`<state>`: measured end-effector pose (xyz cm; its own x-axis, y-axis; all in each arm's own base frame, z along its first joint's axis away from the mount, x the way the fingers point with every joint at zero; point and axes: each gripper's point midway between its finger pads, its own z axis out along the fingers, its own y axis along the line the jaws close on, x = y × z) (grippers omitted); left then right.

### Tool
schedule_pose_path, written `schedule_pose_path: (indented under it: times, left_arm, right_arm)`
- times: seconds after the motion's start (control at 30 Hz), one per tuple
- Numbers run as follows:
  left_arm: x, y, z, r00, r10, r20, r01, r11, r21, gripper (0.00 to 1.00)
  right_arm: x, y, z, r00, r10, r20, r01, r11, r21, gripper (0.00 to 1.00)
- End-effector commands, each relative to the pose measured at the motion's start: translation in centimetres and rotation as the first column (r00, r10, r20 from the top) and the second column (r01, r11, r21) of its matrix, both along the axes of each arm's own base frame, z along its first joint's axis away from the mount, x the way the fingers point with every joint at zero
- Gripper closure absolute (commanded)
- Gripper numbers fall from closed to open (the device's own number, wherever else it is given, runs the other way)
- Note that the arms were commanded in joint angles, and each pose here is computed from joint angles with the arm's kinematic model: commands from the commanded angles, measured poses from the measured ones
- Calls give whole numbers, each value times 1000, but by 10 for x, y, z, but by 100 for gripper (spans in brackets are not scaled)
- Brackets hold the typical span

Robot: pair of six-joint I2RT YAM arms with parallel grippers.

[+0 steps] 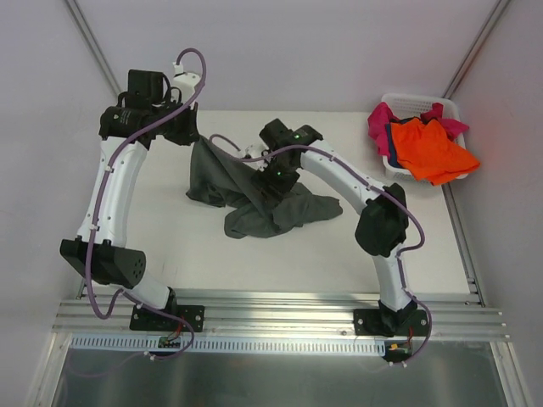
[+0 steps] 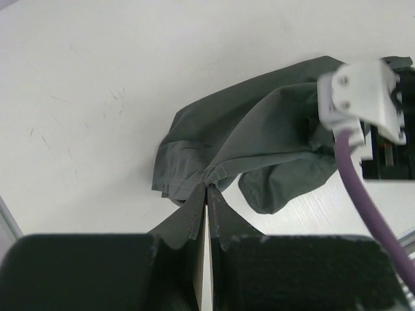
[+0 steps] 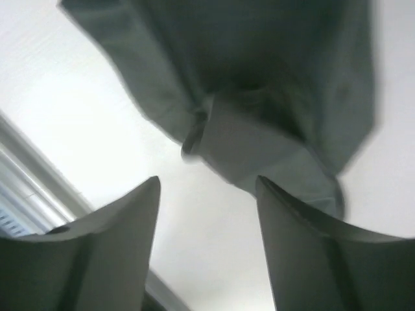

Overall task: Fold and stack the t-shirts
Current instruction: Flatten out the tshirt

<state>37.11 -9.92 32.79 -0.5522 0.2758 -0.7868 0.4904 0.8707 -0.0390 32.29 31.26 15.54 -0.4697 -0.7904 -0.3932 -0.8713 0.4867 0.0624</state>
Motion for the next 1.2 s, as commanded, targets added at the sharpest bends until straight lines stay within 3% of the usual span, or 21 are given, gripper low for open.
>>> schedule_pose_path:
  times: [0.0,0.2,0.57,0.77,1.17]
  left_arm:
    - [15,11,-2,1000,24,-8,-24,1000,-1,100]
    - [37,11,-26,995,31,-94,-36,998,-56,100]
    - [61,9,-63,981,45,-187,-56,997,-54,100]
    - [55,11,-79,973,50,-227,-60,998,-36,100]
    - [55,11,-84,969,58,-241,-67,997,-29,100]
  right_arm:
    - [-48,-3,18,985,35,-170,-21,996,88,31]
    - [-15,-50,14,995,-38,-90,40,999,19,30]
    - [56,-30,-23,998,-30,-57,31,999,21,36]
    - [50,-5,-34,992,55,-111,-39,989,144,37]
    - [62,22,-60,989,66,-134,-39,981,192,42]
